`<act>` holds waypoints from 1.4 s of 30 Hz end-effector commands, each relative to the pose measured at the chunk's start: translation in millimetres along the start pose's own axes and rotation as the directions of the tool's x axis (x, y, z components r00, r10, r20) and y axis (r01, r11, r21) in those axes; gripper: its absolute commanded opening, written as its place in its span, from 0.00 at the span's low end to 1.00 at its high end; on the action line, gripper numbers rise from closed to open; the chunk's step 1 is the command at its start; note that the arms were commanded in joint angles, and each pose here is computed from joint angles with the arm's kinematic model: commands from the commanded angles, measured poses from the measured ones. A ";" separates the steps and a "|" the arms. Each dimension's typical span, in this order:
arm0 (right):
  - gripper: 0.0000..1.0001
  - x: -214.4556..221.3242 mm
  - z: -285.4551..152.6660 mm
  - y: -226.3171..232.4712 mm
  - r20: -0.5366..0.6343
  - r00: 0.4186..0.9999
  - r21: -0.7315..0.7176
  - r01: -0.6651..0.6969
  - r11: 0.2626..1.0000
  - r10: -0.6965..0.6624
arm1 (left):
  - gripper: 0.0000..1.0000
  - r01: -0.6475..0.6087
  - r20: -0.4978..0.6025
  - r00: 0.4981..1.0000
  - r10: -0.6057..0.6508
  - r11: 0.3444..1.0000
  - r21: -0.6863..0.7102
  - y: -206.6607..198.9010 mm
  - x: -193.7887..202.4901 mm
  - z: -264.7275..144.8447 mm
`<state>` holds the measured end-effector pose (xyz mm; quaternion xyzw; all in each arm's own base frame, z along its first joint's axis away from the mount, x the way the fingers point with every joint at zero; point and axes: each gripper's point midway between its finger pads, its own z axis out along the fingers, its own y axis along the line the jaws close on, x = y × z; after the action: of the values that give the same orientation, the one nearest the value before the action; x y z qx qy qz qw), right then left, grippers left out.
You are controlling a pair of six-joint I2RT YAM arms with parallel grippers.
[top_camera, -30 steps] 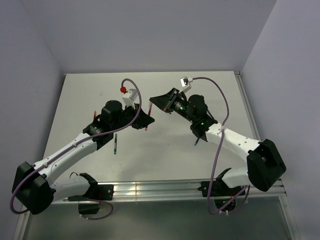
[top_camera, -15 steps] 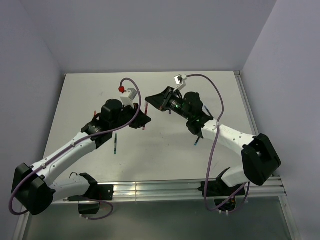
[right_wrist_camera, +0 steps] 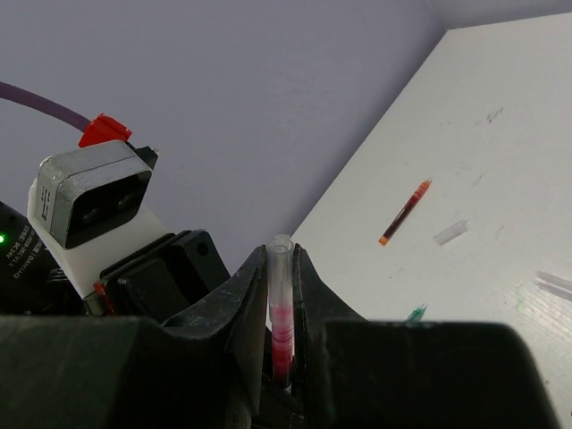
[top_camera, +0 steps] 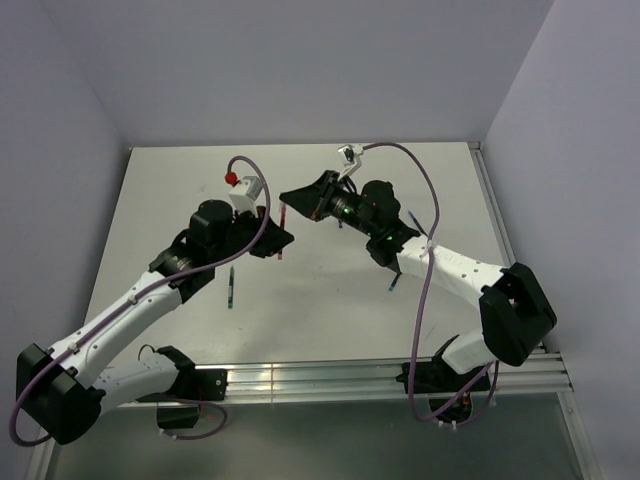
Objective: Insert the pens into the pen caps
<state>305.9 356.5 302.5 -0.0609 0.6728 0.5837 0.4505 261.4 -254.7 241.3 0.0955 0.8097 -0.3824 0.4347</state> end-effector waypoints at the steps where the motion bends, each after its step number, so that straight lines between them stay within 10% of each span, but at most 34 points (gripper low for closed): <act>1: 0.00 71.7 -16.3 43.4 -0.310 0.951 -0.164 -0.065 0.984 0.011 | 0.00 -0.015 0.386 0.921 0.047 0.996 -0.086 5.8 -105.1 -21.2; 42: 0.00 112.4 -20.9 49.1 -0.438 0.897 -0.159 -0.011 0.987 -0.061 | 0.00 -0.006 0.486 0.872 0.060 0.994 -0.111 14.6 -133.8 -50.2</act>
<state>292.6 379.1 317.4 -0.1252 0.6643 0.5677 0.4697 257.3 -231.7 251.9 0.0962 0.8050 -0.3722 0.4519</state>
